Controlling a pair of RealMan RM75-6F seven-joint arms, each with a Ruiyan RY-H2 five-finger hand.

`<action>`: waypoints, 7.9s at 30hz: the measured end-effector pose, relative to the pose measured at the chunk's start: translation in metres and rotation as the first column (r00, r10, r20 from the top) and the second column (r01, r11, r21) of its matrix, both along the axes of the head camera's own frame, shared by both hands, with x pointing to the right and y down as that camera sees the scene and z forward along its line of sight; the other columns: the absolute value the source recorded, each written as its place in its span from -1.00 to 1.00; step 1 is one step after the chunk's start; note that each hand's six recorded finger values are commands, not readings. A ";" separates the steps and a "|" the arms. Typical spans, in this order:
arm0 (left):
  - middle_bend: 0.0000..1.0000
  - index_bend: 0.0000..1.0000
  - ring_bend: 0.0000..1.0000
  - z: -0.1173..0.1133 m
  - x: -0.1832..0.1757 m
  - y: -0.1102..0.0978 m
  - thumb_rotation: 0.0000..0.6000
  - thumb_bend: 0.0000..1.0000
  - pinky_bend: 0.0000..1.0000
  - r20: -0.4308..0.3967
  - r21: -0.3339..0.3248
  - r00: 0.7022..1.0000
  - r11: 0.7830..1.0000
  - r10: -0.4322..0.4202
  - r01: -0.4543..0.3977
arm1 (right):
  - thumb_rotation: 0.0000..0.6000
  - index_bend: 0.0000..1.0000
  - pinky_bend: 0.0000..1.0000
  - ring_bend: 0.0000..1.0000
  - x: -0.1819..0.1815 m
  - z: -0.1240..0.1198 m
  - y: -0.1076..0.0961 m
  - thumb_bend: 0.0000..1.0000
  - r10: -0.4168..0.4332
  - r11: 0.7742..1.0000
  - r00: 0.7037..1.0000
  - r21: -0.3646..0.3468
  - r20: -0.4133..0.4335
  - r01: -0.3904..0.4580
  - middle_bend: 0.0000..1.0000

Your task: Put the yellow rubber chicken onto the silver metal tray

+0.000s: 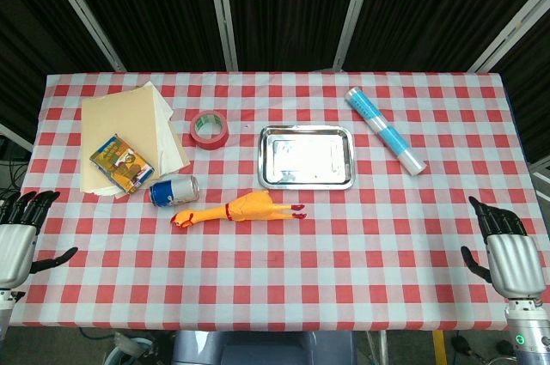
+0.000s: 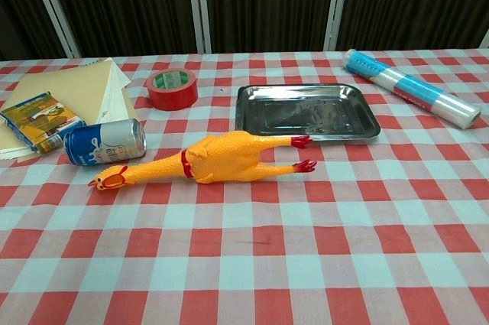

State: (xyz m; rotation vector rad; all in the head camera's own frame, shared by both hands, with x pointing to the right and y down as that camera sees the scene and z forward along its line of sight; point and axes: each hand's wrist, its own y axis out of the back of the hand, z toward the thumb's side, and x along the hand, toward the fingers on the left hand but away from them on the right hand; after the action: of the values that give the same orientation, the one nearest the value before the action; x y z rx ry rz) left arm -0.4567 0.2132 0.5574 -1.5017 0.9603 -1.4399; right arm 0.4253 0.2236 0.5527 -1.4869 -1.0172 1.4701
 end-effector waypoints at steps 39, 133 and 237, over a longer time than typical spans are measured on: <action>-0.46 -0.57 -0.61 0.005 0.017 -0.001 1.00 -0.89 -0.63 -0.028 -0.025 0.998 0.998 0.053 -0.053 | 1.00 -0.91 -0.66 -0.63 0.003 0.000 0.013 -0.30 0.004 1.000 0.998 0.003 0.056 -0.004 -0.63; 0.05 -0.13 -0.08 0.161 0.260 -0.023 1.00 0.16 -0.06 -0.166 -0.262 0.985 0.960 0.056 -0.098 | 1.00 -0.91 -0.66 -0.63 0.019 -0.010 0.024 -0.30 0.053 0.999 0.997 -0.013 0.060 -0.053 -0.63; 0.40 0.22 0.25 -0.001 0.415 -0.111 1.00 0.75 0.39 -0.166 0.104 0.650 0.669 0.741 -0.736 | 1.00 -0.75 -0.60 -0.60 -0.181 0.040 -0.111 -0.50 -0.048 0.863 0.804 -0.380 0.592 0.332 -0.66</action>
State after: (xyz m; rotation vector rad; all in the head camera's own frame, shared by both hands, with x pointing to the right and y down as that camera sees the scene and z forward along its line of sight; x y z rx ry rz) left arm -0.0417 0.1023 0.5562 -1.7492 0.3557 -0.6752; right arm 0.2439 0.1129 0.5929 -2.4142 -0.8148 1.1834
